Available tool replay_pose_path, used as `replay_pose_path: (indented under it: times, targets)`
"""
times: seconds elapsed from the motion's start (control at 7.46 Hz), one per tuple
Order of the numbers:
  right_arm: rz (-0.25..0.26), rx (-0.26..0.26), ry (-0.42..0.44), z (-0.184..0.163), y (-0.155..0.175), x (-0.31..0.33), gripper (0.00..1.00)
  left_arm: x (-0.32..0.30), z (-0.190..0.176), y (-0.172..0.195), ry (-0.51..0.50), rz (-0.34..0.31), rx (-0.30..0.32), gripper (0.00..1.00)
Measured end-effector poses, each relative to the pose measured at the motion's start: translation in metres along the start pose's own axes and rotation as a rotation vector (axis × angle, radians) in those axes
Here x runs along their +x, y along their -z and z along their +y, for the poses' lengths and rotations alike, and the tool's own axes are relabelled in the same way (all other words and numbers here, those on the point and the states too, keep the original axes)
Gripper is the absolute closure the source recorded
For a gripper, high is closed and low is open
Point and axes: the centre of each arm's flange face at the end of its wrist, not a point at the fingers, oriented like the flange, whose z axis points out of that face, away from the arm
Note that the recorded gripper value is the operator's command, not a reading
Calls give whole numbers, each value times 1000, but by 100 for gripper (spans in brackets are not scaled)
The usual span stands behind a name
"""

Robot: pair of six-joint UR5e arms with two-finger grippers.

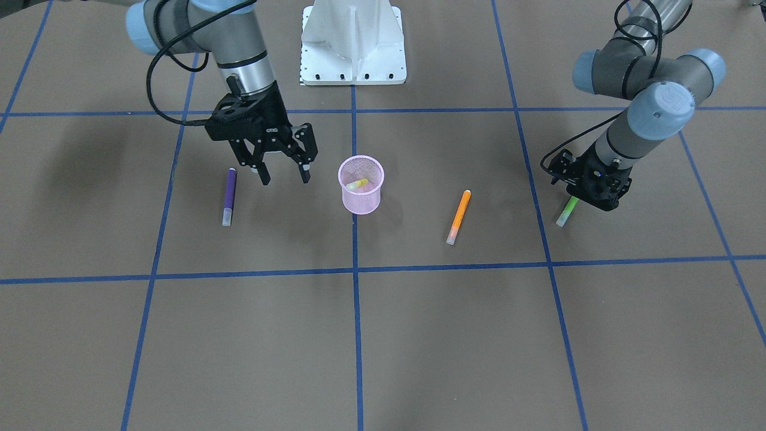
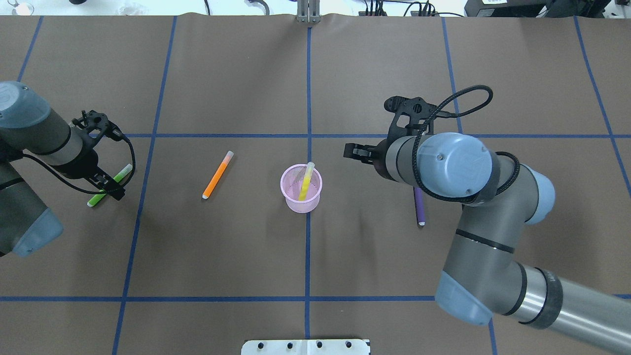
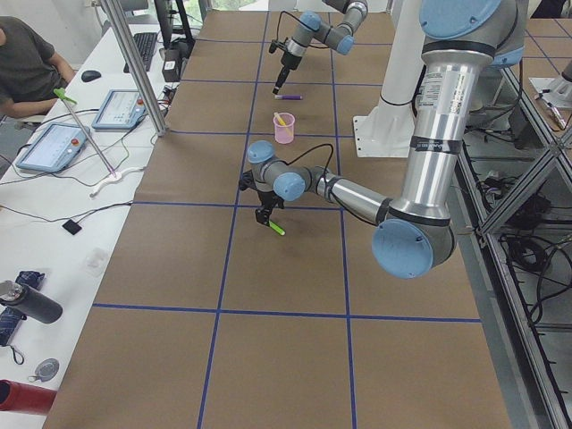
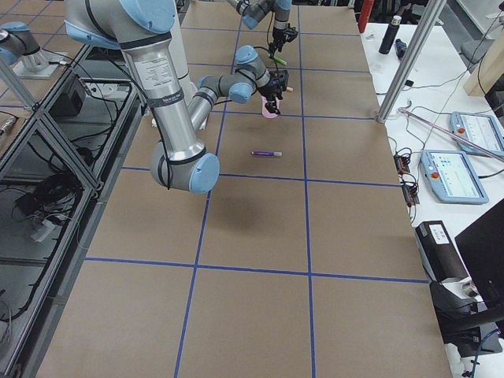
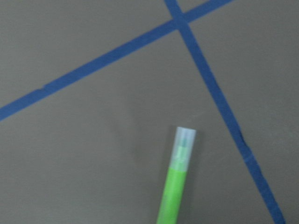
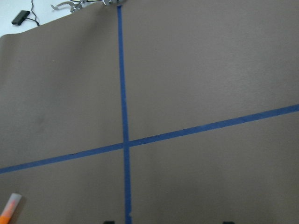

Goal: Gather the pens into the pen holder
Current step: 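Grasp the green marker with the left gripper while the right arm withdraws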

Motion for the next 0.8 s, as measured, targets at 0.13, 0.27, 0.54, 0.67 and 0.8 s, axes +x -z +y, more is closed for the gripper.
replay_pose_path:
  times: [0.13,0.27,0.54,0.67,0.8]
  targets:
    - [15,-48,30,-14,0,23,18,-1,-2,-2,-60,-22,-19,11]
    - [25,-85,44,-24,0,39,19,-3,-4,-3,-108,-44,-26,13]
    - [44,-109,48,-38,1,63,20,-6,-25,-9,-155,-69,-32,24]
    - [53,-121,45,-45,1,75,19,-5,-39,-13,-160,-73,-35,36]
    - [59,-130,41,-48,1,82,19,-5,-46,-14,-161,-74,-36,50]
